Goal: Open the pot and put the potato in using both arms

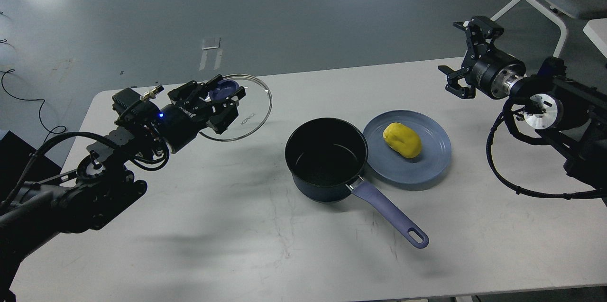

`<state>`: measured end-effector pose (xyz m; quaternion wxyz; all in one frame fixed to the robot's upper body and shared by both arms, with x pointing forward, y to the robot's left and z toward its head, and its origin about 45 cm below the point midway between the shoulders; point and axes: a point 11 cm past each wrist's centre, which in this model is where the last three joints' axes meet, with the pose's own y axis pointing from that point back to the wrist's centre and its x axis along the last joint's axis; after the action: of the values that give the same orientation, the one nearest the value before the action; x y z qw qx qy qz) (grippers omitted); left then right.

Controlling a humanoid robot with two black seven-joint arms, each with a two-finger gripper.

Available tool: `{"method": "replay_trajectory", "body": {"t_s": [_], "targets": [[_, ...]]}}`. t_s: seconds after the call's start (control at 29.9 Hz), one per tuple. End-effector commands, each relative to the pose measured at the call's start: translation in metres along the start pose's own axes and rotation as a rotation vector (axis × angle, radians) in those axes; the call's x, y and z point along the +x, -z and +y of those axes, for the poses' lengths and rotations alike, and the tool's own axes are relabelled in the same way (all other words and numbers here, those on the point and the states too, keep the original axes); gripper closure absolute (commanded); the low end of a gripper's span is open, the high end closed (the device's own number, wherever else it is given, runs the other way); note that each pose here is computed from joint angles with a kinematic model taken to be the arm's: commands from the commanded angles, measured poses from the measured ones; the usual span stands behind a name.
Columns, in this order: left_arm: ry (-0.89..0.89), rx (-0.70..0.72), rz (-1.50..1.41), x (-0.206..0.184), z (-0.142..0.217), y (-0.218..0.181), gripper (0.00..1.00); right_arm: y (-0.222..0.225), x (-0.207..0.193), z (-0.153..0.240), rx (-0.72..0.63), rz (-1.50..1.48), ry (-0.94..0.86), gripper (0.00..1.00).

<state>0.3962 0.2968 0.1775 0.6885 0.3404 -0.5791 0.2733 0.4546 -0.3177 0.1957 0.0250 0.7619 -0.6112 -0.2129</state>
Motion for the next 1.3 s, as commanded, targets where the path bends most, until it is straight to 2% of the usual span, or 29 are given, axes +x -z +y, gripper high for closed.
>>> {"method": "replay_trajectory", "body": {"t_s": [0.0, 0.5, 0.8, 0.9, 1.0, 1.04, 1.07, 1.1, 1.27], "targets": [[0.030, 0.028, 0.026, -0.025, 0.018, 0.001, 0.67, -0.001, -0.001, 0.000, -0.004, 0.005, 0.003, 0.00], [0.139, 0.120, 0.076, -0.083, 0.052, 0.009, 0.66, 0.000, -0.003, -0.001, -0.013, 0.025, 0.009, 0.00], [0.152, 0.144, 0.099, -0.100, 0.046, 0.006, 0.61, -0.003, -0.004, -0.001, -0.020, 0.033, 0.011, 0.00], [0.145, 0.159, 0.121, -0.104, 0.042, 0.004, 0.51, -0.001, -0.003, -0.001, -0.018, 0.035, 0.009, 0.00], [0.136, 0.159, 0.137, -0.104, 0.039, 0.001, 0.29, 0.000, -0.002, 0.000, -0.017, 0.036, 0.007, 0.00], [0.132, 0.161, 0.145, -0.104, 0.038, 0.000, 0.14, 0.000, -0.002, 0.000, -0.017, 0.036, 0.007, 0.00], [0.130, 0.162, 0.149, -0.104, 0.037, 0.000, 0.05, 0.000, -0.001, 0.000, -0.017, 0.037, 0.005, 0.00], [0.125, 0.167, 0.155, -0.103, 0.037, 0.000, 0.02, 0.000, -0.001, 0.000, -0.017, 0.037, 0.005, 0.00], [0.108, 0.196, 0.181, -0.101, 0.039, 0.006, 0.02, 0.000, -0.002, 0.000, -0.017, 0.037, 0.010, 0.00]]}}
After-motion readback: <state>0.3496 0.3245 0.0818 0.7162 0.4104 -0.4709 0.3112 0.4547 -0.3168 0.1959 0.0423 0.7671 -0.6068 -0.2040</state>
